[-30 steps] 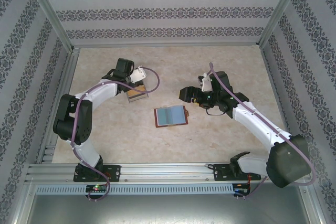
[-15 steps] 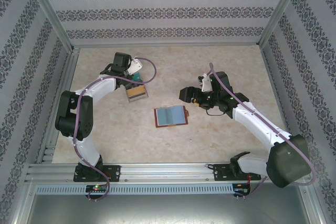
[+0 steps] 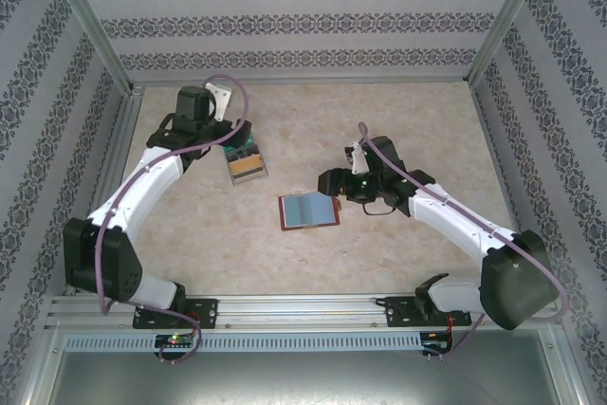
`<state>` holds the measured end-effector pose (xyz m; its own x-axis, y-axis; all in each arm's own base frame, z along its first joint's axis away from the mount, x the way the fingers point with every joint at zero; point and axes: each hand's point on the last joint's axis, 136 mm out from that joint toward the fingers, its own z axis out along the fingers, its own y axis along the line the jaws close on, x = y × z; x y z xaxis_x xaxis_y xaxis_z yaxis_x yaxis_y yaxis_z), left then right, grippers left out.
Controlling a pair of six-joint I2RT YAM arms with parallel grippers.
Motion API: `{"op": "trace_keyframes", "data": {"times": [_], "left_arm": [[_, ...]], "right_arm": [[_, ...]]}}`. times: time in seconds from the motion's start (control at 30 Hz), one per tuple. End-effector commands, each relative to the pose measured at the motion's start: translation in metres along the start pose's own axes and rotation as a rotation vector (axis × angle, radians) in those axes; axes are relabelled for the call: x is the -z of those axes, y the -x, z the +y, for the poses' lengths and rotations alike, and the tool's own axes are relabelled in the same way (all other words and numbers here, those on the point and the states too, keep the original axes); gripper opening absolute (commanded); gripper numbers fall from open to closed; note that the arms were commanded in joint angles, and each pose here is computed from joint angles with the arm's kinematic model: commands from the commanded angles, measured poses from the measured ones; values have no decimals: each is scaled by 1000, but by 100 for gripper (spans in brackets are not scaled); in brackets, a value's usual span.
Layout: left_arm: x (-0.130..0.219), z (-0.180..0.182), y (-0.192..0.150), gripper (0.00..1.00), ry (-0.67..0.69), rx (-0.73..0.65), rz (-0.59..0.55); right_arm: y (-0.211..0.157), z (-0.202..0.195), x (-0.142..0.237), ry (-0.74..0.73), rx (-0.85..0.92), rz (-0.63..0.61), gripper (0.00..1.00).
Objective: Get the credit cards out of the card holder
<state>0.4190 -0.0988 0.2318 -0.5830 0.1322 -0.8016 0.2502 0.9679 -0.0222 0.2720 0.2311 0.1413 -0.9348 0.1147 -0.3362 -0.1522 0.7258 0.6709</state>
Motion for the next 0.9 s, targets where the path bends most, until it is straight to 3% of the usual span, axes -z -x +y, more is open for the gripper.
{"op": "trace_keyframes", "data": {"times": [0.0,0.17,0.33,0.57,0.7,0.87], "left_arm": [[13,-28,-34,99,-164,390,104],[18,-56,-72,100,-303,649,197],[24,-68,-102,100,-323,770,200],[16,-99,-151,85,-333,840,324],[4,-126,-167,76,-374,850,387],[-11,-154,-176,69,-391,800,451]], "right_arm": [[-14,-28,-13,-99,-10,32,63],[-27,-47,-28,-173,12,70,49],[-39,-72,-42,-256,13,113,47],[-56,-84,-66,-292,14,174,40],[-62,-85,-74,-298,1,189,32],[-68,-79,-77,-298,9,193,28]]}}
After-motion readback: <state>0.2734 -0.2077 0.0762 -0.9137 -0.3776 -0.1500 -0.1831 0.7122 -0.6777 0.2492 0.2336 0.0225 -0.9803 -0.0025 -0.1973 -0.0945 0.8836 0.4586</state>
